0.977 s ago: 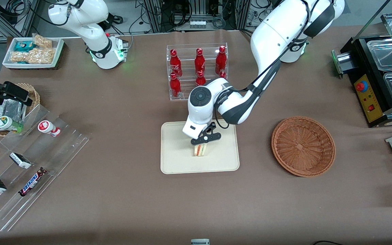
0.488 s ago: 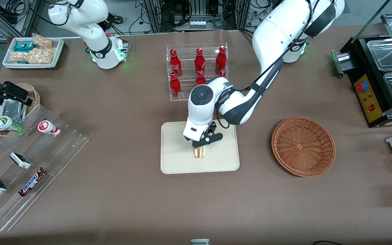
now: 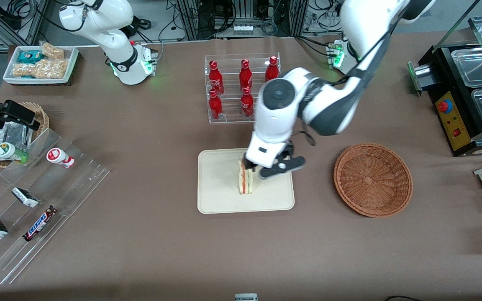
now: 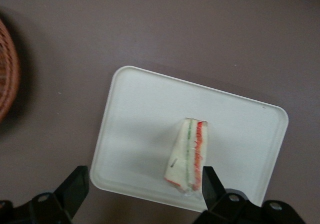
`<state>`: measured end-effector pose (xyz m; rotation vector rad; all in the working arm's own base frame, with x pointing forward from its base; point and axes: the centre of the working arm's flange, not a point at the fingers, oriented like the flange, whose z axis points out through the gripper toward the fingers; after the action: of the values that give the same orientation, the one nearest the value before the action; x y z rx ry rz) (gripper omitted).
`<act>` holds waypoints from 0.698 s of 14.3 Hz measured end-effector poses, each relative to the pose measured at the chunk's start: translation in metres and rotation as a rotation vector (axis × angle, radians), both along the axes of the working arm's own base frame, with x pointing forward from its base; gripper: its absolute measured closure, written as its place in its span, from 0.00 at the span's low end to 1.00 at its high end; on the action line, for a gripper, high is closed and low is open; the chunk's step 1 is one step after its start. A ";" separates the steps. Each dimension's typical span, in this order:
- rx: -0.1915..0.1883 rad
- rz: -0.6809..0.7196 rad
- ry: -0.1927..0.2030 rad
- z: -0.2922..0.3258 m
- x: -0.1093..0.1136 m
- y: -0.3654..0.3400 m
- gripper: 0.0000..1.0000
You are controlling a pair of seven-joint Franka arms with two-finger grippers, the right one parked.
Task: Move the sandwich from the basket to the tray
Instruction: 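Open the left gripper to release the sandwich onto the tray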
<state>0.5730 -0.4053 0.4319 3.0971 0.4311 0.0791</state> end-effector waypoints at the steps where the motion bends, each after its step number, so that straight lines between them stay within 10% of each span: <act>1: 0.029 -0.047 0.034 0.001 0.006 0.026 0.00; 10: 0.064 -0.226 0.108 0.025 0.020 0.196 0.00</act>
<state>0.5927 -0.2089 0.4567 3.1980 0.0792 -0.0791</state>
